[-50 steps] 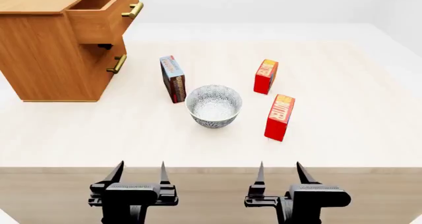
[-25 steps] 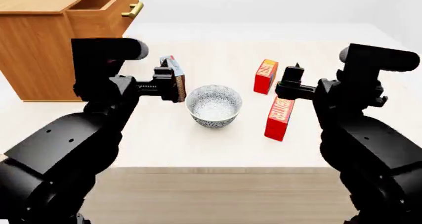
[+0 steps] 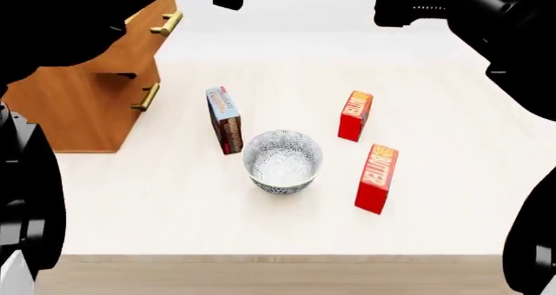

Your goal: Put the butter at the front in the top drawer of the cabinet and close it.

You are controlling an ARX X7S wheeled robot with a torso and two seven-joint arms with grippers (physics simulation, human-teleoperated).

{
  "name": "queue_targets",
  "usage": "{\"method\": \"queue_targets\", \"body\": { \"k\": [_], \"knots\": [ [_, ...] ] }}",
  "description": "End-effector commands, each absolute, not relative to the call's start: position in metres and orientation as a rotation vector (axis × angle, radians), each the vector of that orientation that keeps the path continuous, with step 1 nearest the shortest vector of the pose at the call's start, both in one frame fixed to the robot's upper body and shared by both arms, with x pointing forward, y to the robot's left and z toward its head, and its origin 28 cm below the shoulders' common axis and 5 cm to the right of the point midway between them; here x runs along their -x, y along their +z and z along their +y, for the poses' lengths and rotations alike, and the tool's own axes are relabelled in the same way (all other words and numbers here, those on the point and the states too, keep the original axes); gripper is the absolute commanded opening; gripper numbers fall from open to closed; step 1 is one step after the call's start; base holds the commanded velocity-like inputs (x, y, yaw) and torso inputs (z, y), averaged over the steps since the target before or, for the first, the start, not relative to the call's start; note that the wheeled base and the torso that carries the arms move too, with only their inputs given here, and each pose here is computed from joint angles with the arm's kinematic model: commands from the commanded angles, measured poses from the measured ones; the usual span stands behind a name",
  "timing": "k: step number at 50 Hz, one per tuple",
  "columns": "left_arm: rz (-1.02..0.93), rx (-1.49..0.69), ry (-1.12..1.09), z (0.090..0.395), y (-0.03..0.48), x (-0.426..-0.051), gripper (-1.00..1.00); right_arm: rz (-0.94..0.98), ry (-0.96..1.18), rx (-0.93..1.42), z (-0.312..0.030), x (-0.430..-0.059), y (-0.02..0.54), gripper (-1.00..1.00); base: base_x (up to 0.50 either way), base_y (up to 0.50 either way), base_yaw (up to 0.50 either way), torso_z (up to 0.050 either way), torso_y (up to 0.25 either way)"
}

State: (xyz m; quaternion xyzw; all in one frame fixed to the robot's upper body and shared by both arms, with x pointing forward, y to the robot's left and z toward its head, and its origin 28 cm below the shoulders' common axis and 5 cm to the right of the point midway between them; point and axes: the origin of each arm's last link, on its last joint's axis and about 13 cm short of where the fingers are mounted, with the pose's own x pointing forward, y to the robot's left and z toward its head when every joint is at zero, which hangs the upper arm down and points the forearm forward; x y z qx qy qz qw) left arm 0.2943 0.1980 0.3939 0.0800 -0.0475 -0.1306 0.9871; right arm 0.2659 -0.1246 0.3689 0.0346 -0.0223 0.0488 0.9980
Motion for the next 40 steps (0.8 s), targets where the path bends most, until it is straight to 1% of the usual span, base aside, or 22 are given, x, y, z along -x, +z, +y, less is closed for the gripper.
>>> {"method": "queue_targets", "body": {
  "k": [1, 38, 40],
  "knots": [
    [-0.112, -0.166, -0.276, 0.1958, 0.4070, -0.2893, 1.00, -0.090, 0.140, -0.075, -0.1237, -0.2518, 0.3797, 1.00, 0.50, 0.00, 0.00, 0.000, 0.000],
    [-0.105, -0.163, -0.308, 0.1901, 0.4038, -0.2900, 1.00, -0.054, 0.165, -0.083, -0.1231, -0.2486, 0.3740, 1.00, 0.50, 0.00, 0.00, 0.000, 0.001],
    [-0.101, -0.165, -0.310, 0.1902, 0.4027, -0.2896, 1.00, -0.051, 0.166, -0.076, -0.1230, -0.2483, 0.3726, 1.00, 0.14, 0.00, 0.00, 0.000, 0.000]
  ]
}}
